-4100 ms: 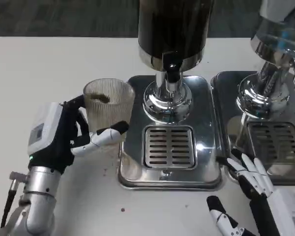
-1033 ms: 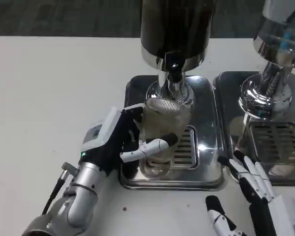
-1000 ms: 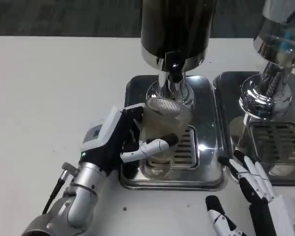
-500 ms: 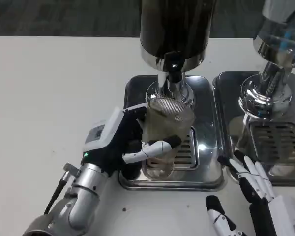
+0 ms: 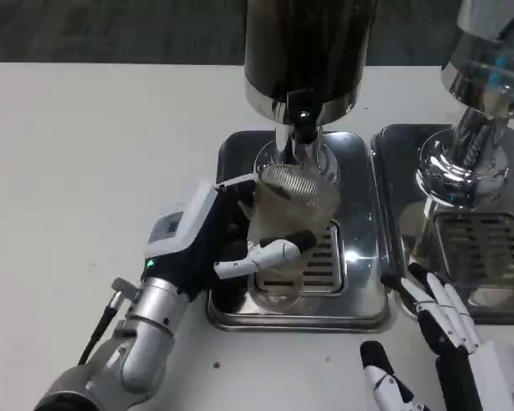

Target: Grasp the cup under the faucet to collect the drink, then remove the cup.

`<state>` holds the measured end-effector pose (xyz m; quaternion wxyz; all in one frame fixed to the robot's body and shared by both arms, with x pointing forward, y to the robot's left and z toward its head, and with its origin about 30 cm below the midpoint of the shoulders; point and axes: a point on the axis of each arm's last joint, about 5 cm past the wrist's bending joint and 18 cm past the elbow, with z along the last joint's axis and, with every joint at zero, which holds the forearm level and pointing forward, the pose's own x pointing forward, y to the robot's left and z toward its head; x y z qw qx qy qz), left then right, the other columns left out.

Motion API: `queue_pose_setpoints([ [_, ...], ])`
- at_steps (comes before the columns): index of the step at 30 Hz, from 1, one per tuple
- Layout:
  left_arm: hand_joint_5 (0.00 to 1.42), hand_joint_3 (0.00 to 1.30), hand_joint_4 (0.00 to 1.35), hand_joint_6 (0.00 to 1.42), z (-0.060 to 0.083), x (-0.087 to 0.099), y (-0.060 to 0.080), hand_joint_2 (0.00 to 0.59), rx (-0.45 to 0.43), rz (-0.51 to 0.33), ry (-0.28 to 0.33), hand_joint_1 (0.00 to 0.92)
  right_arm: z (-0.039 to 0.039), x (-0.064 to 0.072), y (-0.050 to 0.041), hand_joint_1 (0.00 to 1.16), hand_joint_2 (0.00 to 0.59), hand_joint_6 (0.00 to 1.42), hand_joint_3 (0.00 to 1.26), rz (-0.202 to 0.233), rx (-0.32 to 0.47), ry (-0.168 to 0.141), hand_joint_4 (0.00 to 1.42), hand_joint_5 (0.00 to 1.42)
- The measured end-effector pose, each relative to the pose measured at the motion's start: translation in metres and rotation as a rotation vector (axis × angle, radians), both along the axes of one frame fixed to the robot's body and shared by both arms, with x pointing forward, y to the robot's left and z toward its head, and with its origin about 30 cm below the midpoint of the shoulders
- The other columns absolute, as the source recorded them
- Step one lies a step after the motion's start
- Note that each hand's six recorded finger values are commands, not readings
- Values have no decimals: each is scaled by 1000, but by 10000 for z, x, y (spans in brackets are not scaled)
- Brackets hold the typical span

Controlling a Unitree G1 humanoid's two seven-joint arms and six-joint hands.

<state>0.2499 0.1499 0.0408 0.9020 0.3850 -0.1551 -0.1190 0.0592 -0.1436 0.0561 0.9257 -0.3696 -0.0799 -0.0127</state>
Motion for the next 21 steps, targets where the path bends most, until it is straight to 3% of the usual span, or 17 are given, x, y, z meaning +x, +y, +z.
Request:
queue_pose_setpoints([
  [11, 841, 532, 653, 638, 40, 59, -37, 190, -1, 2, -7, 207, 4, -30, 0, 217, 387, 265, 209, -4, 1, 7, 74, 61],
  [16, 835, 531, 653, 637, 84, 111, -70, 190, 0, -1, -19, 206, 30, -28, 3, 215, 385, 265, 209, -5, 4, -6, 74, 61],
  [21, 833, 526, 647, 636, 56, 100, -90, 190, 8, 9, 3, 206, 32, -30, 4, 214, 385, 265, 209, -6, 4, -6, 74, 61],
])
